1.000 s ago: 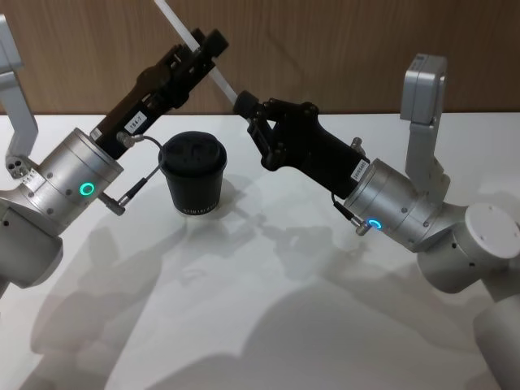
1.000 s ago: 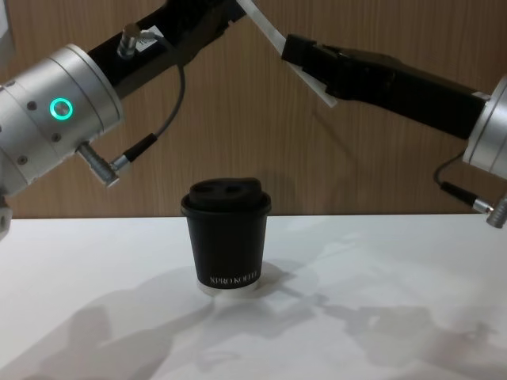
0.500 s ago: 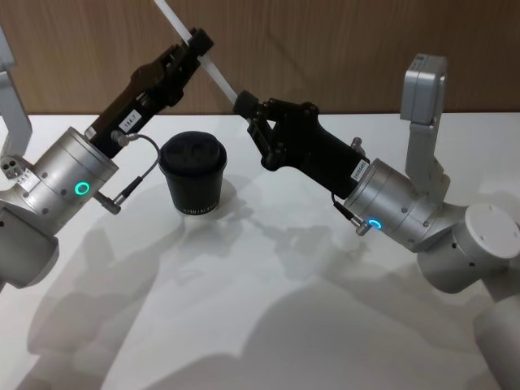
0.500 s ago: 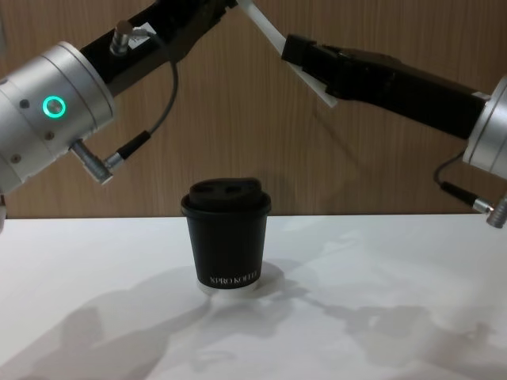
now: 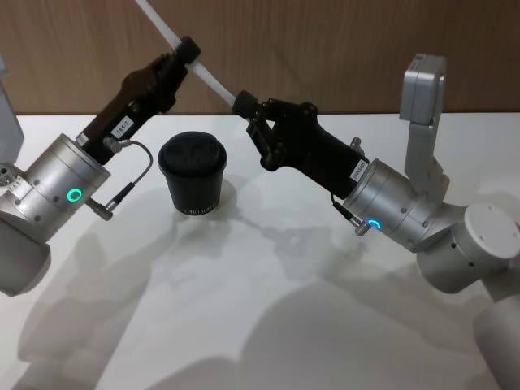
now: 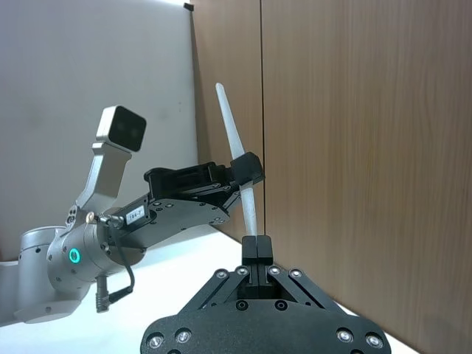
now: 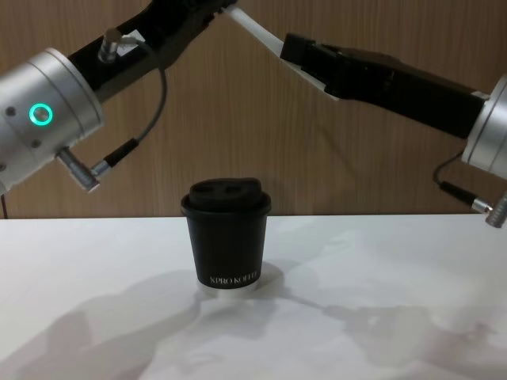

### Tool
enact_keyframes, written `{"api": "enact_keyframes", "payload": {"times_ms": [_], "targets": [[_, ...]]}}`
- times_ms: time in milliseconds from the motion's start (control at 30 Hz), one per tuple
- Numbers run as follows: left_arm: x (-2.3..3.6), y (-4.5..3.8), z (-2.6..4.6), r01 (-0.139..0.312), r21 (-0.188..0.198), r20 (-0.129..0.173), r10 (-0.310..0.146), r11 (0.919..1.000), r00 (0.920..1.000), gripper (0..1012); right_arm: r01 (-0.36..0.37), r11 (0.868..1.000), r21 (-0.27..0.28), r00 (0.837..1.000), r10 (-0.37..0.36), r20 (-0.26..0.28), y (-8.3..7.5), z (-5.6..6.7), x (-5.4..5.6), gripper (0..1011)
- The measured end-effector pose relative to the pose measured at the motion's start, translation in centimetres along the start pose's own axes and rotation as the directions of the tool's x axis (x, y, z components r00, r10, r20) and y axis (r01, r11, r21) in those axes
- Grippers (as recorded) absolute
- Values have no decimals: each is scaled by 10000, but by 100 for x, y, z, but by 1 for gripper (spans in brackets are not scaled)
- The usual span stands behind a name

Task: Pick up the straw with one hand, pass it to the other hand, and insert it into the cup.

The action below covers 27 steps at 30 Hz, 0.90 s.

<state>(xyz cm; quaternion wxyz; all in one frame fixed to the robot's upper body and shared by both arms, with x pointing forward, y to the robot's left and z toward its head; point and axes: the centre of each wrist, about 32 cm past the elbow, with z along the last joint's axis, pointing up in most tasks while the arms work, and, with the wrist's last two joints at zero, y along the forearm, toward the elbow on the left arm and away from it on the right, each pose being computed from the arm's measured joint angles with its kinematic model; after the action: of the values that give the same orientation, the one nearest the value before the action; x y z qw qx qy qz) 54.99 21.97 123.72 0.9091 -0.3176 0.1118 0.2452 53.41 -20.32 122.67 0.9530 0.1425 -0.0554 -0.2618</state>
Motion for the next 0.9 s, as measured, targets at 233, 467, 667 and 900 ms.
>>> {"api": "enact_keyframes", "payload": {"times_ms": [233, 467, 667, 900], "targets": [[-2, 55, 27, -265, -74, 131, 266, 9996, 9996, 6, 12, 10000, -3, 10000, -12, 4, -3, 1, 3, 142], [-12, 82, 36, -403, -101, 206, 405, 9991, 9990, 5, 9, 10000, -4, 10000, -9, 2, -3, 0, 2, 340], [-30, 91, 49, -543, -55, 444, 545, 9985, 9975, 6, 8, 10000, -5, 10000, -8, 1, -3, 0, 2, 542], [-62, 85, 73, -748, 161, 1024, 727, 9971, 9921, 6, 7, 10000, -4, 10000, -7, 1, -2, 0, 2, 739]]}}
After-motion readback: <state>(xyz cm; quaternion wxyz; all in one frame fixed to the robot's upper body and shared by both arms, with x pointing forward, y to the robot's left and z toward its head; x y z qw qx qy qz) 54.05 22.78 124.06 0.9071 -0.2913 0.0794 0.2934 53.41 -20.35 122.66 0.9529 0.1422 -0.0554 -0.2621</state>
